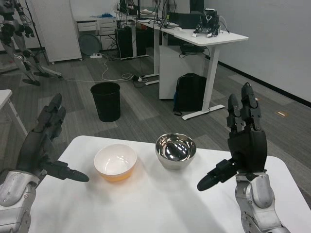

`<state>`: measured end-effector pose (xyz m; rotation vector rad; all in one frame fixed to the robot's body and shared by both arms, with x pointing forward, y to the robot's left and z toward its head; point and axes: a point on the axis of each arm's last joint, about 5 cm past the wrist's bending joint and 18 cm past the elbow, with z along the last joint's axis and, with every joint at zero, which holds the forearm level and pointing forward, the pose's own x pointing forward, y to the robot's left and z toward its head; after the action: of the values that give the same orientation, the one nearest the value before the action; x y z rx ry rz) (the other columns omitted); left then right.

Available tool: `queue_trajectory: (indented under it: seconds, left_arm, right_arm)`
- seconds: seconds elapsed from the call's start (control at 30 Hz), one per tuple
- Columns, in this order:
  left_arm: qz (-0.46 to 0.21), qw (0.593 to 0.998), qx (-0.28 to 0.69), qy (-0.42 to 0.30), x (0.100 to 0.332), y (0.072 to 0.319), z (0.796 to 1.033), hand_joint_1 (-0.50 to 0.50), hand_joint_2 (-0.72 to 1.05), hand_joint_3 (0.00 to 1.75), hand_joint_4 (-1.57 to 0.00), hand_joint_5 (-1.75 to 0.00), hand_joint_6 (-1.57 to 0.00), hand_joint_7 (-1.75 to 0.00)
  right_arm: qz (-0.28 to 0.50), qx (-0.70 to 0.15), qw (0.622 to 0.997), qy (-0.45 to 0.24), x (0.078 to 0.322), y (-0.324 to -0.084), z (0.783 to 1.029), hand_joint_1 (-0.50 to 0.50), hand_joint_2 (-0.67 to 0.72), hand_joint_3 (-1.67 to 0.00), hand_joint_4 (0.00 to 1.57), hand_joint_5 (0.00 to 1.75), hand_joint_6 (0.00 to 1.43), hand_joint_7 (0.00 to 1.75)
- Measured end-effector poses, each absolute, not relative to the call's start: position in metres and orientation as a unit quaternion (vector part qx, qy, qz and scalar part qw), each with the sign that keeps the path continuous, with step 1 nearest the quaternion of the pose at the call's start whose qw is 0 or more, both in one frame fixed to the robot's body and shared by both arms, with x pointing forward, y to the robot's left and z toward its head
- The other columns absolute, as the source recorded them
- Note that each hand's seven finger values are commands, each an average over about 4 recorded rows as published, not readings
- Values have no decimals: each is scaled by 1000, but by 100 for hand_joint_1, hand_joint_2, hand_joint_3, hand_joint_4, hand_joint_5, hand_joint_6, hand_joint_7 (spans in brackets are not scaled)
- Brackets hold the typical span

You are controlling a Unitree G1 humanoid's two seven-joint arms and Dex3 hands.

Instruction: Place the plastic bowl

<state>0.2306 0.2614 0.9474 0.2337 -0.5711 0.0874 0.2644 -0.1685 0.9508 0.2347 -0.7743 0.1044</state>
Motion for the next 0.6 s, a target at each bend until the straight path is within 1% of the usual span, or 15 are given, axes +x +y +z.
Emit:
queue_trajectory:
  seconds: [0.1,0.2,0.3,0.4,0.5,0.57,0.6]
  left_arm:
    - [46,943,109,-310,232,261,958,-50,-19,4,0,0,0,0]
    - [47,937,100,-332,232,260,966,-50,-19,0,0,0,0,0]
    - [40,936,85,-339,232,259,971,-50,-19,7,0,0,0,0]
    - [27,935,78,-345,233,255,977,-50,-19,4,0,0,0,0]
    - [16,932,81,-352,233,252,983,-50,-19,4,0,0,0,0]
    - [8,932,82,-354,233,251,985,-50,-19,0,0,0,0,0]
    - [6,932,82,-354,233,250,986,-50,-19,2,0,0,0,0]
  right_arm:
    - [52,114,917,-378,264,-168,952,-42,41,-4,0,0,0,0]
    - [54,113,916,-380,264,-168,952,-42,41,-2,0,0,0,0]
    - [54,113,916,-382,264,-168,953,-42,41,0,0,0,0,0]
    - [58,114,912,-390,265,-167,957,-42,41,-6,0,0,0,0]
    - [63,115,906,-403,266,-165,963,-42,41,-2,0,0,0,0]
    - [66,115,903,-408,266,-165,966,-42,41,0,0,0,0,0]
    - [66,115,903,-409,266,-165,966,-42,41,0,0,0,0,0]
